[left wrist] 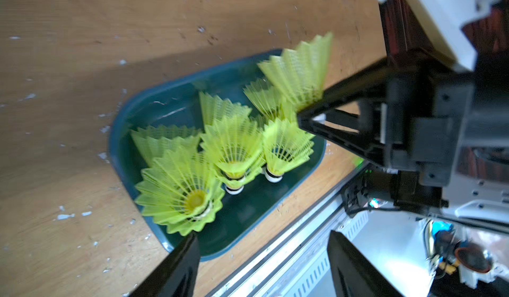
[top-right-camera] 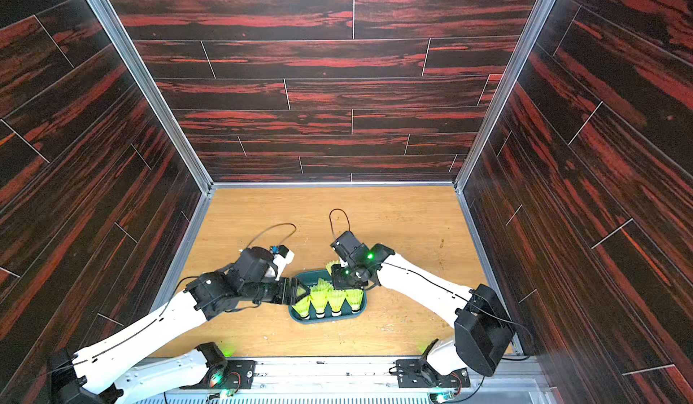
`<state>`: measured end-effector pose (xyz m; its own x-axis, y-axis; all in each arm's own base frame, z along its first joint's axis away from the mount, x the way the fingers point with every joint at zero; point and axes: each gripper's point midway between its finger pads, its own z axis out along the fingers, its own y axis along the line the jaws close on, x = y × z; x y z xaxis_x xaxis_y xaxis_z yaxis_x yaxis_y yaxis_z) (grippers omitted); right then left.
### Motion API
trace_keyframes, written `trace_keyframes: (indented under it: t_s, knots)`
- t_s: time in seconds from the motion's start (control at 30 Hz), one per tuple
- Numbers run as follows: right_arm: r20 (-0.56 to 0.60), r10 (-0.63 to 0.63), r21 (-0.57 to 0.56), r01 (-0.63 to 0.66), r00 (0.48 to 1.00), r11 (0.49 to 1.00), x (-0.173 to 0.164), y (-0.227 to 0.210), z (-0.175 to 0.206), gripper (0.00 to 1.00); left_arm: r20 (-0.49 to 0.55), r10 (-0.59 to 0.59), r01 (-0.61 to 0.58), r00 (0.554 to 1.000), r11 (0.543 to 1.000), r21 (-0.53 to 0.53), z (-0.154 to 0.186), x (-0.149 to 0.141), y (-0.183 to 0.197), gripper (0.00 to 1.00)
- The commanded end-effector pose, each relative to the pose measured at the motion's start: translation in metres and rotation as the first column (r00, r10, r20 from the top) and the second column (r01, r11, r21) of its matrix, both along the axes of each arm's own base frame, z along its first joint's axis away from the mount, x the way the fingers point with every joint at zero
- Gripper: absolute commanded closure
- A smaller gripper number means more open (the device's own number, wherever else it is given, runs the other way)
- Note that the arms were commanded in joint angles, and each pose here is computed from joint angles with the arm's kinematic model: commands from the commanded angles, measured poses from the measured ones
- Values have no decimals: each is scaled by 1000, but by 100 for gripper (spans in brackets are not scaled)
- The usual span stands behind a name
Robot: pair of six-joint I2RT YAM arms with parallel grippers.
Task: Put the shuttlecocks into the storage box
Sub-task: Place the shuttlecock in the storage box.
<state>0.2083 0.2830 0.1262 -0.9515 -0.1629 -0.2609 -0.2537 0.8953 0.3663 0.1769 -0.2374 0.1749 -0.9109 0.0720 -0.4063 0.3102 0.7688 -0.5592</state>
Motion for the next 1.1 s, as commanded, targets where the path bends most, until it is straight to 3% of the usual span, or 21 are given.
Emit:
trace_keyframes:
  t_s: [0.0, 0.43, 0.7, 0.9, 1.07]
  knots:
    - [-3, -33, 4, 33, 999, 999, -2, 4, 3, 85, 31, 16, -16, 999, 1000, 21, 5, 1, -1, 23]
    - [-30, -36, -25, 35, 999, 999, -15, 3, -8, 85, 61, 20, -20, 998, 1000, 0, 7, -1, -15, 23]
    - [-49, -15, -70, 12, 999, 997, -26, 0, -16, 80, 64, 28, -28, 998, 1000, -4, 8, -1, -13, 23]
    - [-42, 5, -86, -9, 999, 996, -33, -1, -10, 58, 64, 44, -43, 997, 999, -15, 8, 0, -13, 23]
    - [-21, -1, -80, -1, 1000, 997, -33, -4, 4, 51, 69, 50, -49, 996, 999, -21, 11, 1, -13, 23]
